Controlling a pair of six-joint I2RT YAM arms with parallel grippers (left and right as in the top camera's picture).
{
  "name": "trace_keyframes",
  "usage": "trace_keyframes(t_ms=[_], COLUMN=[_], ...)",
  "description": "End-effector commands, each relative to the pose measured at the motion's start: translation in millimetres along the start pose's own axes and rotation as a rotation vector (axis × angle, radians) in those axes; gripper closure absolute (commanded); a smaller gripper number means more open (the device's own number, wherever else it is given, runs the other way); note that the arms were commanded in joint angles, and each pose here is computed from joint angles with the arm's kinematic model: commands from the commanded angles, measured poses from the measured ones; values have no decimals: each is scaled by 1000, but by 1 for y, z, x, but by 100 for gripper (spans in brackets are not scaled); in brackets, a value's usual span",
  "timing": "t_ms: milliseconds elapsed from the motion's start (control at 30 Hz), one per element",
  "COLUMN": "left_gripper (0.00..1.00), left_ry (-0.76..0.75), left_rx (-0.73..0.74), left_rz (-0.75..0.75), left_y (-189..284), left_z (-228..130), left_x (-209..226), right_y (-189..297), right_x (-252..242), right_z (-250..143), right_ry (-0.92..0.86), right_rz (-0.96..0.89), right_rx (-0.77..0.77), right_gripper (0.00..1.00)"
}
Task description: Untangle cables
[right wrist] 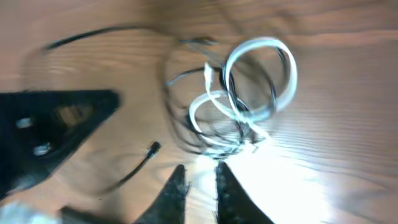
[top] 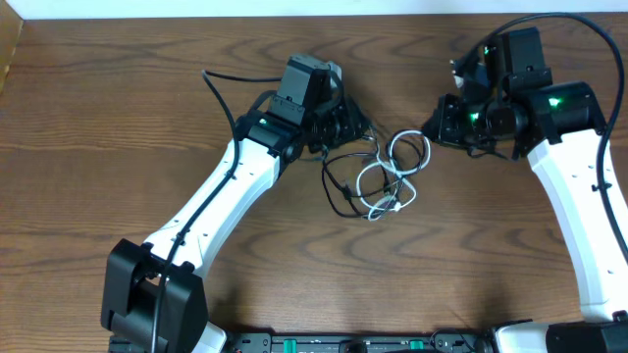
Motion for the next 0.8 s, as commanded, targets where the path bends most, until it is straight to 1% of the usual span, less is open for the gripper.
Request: trace_keyframes(t_ms=[0,200,333,433,500,633,767], left_gripper=[75,75,75,75,71,65,62], left_ry=[-35,22,-25,-87,-106,-124,-165], left_rx=[22,118,168,184,183,178,173], left_rz=[95,178,195,150,136,133,124], left_y=[-1,-2,-2,-3,-4,-4,-7], left_z=[-4,-14,-19,-20,-20,-19,-18], left_x=[13,32,36,32,30,30,29], right_y=[-7,-37,-53,-69,-81,-110,-137], right_x=[-15,-27,-33,-36,-38,-39,-37], right_z=[-6,-13,-12,-9,-8,-11,-16], right_ry=[-11,-18,-14,-7,-5,0,36], right_rz=[-122,-141,-139,-133,-136,-152,-165], right_rx=[-16,28,14,0,12,87,152], right_gripper=[83,76,71,70,70,69,68])
Point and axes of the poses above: each gripper's point midway between its finger pads, its own y axis back along the fingers, its own x axis along the line the jaws close on, z = x × y, the point moved 10 cm from there along y, back along the fingers, and after that the axes turned 3 degrees about -y, right-handed, at the moved point
